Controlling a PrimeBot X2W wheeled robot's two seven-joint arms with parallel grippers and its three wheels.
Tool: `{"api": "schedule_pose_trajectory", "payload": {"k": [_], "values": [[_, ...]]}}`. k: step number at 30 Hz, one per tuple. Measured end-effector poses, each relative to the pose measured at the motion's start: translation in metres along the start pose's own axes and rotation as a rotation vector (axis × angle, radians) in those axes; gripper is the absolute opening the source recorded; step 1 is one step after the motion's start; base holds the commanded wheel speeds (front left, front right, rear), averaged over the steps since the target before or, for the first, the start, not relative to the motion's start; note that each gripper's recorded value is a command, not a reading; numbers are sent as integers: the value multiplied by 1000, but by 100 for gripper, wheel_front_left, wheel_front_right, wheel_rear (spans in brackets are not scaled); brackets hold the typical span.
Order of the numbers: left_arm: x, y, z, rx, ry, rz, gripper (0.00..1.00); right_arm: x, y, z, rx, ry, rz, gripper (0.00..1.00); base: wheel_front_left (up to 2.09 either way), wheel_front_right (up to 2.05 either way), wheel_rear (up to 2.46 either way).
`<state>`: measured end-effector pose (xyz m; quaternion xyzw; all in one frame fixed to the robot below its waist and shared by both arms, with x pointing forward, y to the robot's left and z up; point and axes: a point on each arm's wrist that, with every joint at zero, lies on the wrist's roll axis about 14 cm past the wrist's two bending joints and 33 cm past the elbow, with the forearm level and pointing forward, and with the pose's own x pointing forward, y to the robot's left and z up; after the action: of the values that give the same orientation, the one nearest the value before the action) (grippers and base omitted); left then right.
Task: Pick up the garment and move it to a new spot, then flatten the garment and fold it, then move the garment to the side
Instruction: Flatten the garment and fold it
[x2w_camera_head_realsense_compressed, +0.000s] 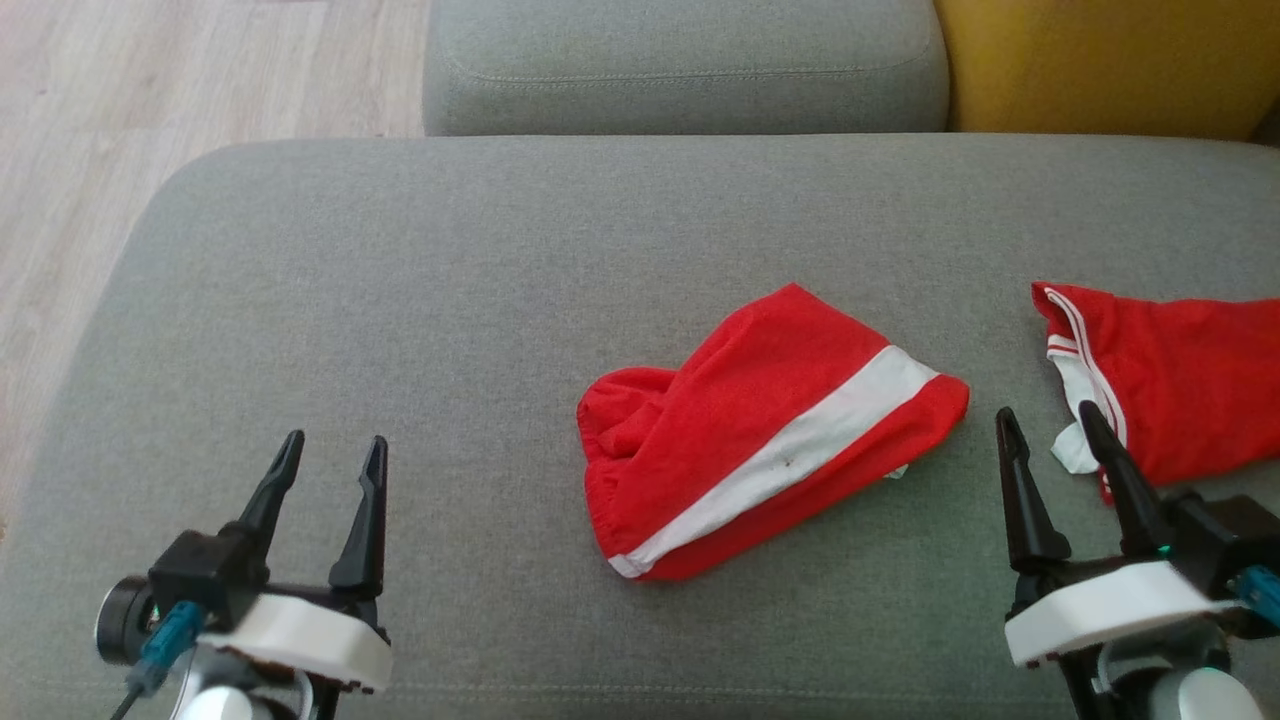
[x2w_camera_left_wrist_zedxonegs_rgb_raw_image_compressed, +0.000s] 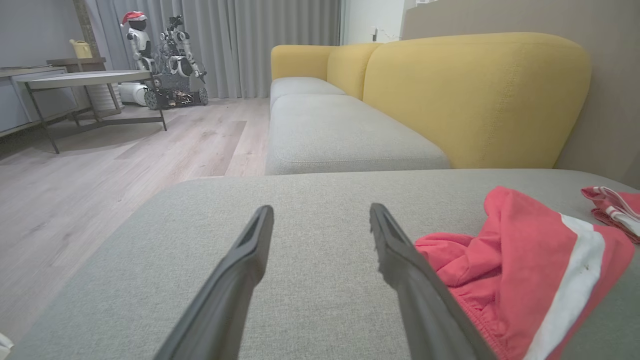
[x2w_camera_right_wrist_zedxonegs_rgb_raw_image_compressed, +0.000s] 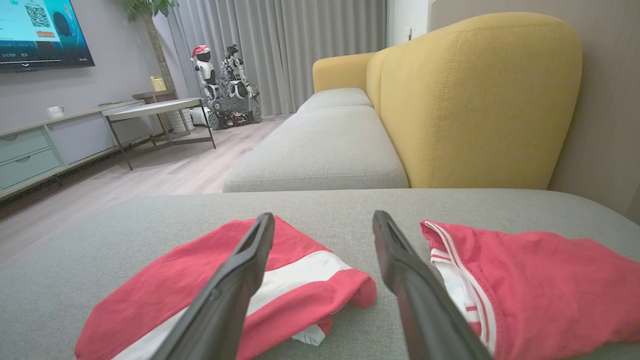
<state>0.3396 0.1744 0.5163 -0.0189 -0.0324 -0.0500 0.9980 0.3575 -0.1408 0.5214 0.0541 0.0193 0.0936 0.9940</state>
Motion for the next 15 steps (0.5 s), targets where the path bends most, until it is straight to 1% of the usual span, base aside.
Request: {"api": "schedule_pose_trajectory", "payload": {"k": [15], "values": [[-2, 0, -2, -5, 13, 6, 100, 3, 3, 1, 19, 0, 10, 100, 0, 0, 0]]}}
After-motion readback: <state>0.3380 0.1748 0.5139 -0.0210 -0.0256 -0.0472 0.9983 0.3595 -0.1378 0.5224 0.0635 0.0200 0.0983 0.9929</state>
